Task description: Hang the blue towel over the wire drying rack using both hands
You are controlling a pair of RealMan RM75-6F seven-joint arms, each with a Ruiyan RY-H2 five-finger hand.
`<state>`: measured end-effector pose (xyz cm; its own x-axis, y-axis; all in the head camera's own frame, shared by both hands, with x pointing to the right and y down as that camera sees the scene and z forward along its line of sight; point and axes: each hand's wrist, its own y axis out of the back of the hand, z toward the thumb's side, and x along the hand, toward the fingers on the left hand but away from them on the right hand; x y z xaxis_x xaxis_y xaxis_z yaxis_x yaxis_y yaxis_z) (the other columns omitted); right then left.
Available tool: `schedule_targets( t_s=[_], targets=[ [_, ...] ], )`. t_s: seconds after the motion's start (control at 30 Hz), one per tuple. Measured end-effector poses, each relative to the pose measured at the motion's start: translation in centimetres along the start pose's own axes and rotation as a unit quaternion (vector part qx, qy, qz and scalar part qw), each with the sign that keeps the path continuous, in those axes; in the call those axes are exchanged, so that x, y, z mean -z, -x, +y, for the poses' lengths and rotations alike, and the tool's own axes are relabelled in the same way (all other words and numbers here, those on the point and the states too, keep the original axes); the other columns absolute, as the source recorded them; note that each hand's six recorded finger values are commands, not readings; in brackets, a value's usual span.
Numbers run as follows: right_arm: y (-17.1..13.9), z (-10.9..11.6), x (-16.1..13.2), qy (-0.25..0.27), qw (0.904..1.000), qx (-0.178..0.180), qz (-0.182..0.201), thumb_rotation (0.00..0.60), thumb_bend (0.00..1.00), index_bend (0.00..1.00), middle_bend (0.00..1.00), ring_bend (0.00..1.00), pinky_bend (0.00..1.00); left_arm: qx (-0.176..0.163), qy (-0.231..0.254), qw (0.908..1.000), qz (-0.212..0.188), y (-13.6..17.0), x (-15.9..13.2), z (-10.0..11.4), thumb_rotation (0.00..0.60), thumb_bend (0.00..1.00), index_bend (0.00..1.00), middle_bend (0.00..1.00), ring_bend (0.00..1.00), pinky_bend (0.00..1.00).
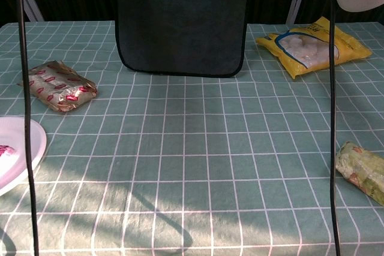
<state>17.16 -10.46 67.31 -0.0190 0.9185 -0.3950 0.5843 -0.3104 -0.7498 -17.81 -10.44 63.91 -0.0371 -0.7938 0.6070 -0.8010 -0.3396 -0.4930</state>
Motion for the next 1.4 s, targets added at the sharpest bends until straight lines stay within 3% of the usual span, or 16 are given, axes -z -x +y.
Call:
schedule_targets(
  t_s=[0.37, 0.83, 0.9, 0.93, 0.97, 1.0, 1.03, 1.07, 1.13, 1.2, 1.3, 1.4],
  targets=[
    [1.3, -0.8, -1.4, -0.007, 1.0000, -0.001, 0.005, 0.600, 0.61, 1.00, 0.15, 0.00, 0.00, -0.005, 0.004, 0.9999, 0.013, -0.6, 0.8, 0.5, 0.600, 0.58, 0.83, 0.30, 0.23, 0.33],
    [1.9, -1.3, -0.8, -0.018, 0.9998, -0.001, -0.008, 0.600, 0.58, 1.00, 0.15, 0.00, 0.00, -0.022, 0.018, 0.9992, 0.030, -1.7, 1.7, 1.3, 0.600, 0.58, 0.83, 0.32, 0.23, 0.33],
    [2.1, -1.4, -0.8, -0.020, 0.9998, -0.002, -0.010, 0.600, 0.56, 0.98, 0.14, 0.00, 0.00, -0.023, 0.018, 0.9990, 0.034, -2.0, 2.0, 1.4, 0.600, 0.57, 0.76, 0.31, 0.23, 0.33],
    [2.1, -1.4, -0.8, -0.022, 0.9997, -0.002, -0.011, 0.600, 0.52, 0.83, 0.10, 0.00, 0.00, -0.023, 0.016, 0.9990, 0.035, -2.0, 2.1, 1.4, 0.600, 0.55, 0.59, 0.27, 0.21, 0.32],
    [2.2, -1.6, -0.7, -0.026, 0.9996, -0.004, -0.012, 0.600, 0.46, 0.60, 0.07, 0.00, 0.00, -0.021, 0.012, 0.9991, 0.035, -2.1, 2.1, 1.3, 0.600, 0.49, 0.34, 0.18, 0.19, 0.29],
    [2.3, -1.7, -0.6, -0.031, 0.9994, -0.008, -0.013, 0.600, 0.38, 0.35, 0.03, 0.00, 0.00, -0.016, 0.009, 0.9993, 0.032, -2.1, 2.1, 1.2, 0.600, 0.43, 0.16, 0.10, 0.16, 0.26],
    [2.3, -2.0, -0.6, -0.036, 0.9992, -0.014, -0.013, 0.600, 0.30, 0.10, 0.00, 0.00, 0.00, -0.011, 0.007, 0.9995, 0.028, -2.1, 2.1, 1.0, 0.600, 0.35, 0.02, 0.03, 0.14, 0.22],
    [2.4, -2.3, -0.6, -0.039, 0.9989, -0.023, -0.013, 0.600, 0.26, 0.01, 0.00, 0.00, 0.00, -0.007, 0.006, 0.9997, 0.023, -2.2, 2.0, 0.9, 0.600, 0.31, 0.00, 0.01, 0.13, 0.20],
    [2.5, -2.6, -0.7, -0.037, 0.9987, -0.032, -0.014, 0.600, 0.20, 0.00, 0.00, 0.00, 0.00, -0.005, 0.010, 0.9999, 0.009, -2.4, 1.7, 0.8, 0.600, 0.22, 0.00, 0.00, 0.11, 0.16],
    [2.6, -2.5, -0.9, -0.036, 0.9989, -0.029, -0.012, 0.600, 0.18, 0.00, 0.00, 0.00, 0.00, -0.024, 0.019, 0.9995, -0.002, -2.6, 1.7, 1.3, 0.600, 0.18, 0.00, 0.00, 0.09, 0.14],
    [3.0, -1.9, -1.5, -0.038, 0.9991, -0.017, 0.001, 0.600, 0.18, 0.00, 0.00, 0.00, 0.00, -0.066, 0.034, 0.9972, -0.008, -3.1, 2.0, 2.9, 0.599, 0.16, 0.00, 0.00, 0.08, 0.13],
    [3.4, -1.3, -1.9, -0.036, 0.9992, -0.012, 0.010, 0.600, 0.18, 0.00, 0.00, 0.00, 0.00, -0.086, 0.038, 0.9956, 0.000, -3.6, 2.8, 3.8, 0.599, 0.16, 0.00, 0.00, 0.07, 0.13]
  ],
)
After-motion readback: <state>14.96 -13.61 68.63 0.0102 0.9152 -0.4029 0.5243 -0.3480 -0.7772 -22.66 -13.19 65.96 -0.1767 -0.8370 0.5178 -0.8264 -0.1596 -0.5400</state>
